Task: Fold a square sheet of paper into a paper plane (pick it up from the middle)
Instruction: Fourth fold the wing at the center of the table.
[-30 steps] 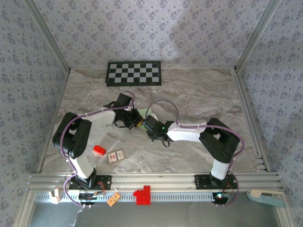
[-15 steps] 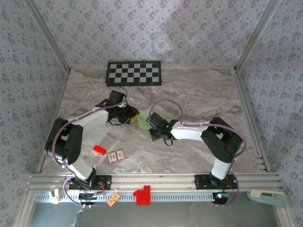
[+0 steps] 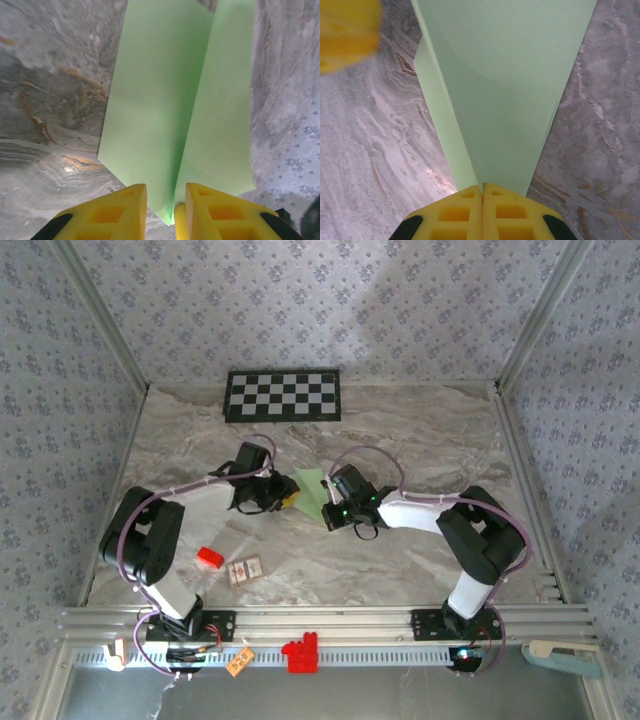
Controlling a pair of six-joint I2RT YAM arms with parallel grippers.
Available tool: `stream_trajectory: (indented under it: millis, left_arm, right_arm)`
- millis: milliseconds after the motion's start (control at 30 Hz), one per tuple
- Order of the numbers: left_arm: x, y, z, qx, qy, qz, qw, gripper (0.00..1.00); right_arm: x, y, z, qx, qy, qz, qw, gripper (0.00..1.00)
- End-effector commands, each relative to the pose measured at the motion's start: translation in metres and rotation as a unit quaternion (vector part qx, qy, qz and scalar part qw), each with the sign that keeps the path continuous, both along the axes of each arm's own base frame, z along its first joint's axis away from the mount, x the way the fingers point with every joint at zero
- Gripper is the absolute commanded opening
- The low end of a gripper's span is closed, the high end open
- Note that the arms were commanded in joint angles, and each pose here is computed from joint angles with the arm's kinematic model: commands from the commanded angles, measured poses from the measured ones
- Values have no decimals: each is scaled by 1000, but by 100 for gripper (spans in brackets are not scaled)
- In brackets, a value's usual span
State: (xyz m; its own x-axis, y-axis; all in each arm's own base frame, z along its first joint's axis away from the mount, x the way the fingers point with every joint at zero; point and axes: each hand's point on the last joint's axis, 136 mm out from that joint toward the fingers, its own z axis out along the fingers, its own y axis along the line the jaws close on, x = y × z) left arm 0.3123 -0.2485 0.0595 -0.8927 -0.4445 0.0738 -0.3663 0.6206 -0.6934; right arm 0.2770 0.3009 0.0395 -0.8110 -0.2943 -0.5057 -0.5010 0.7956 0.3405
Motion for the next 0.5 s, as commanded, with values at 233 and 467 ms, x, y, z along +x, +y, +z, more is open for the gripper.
stream_trajectory:
  millis: [233, 467]
  left_arm:
    - [2, -23, -10, 1, -3, -46, 999, 22]
    - [-6, -17, -29, 33, 22, -54, 998, 20]
  right_arm:
    - [-6, 7, 5, 76, 61, 13, 995, 1]
    - [-6, 10, 1, 112, 102, 12, 988, 1]
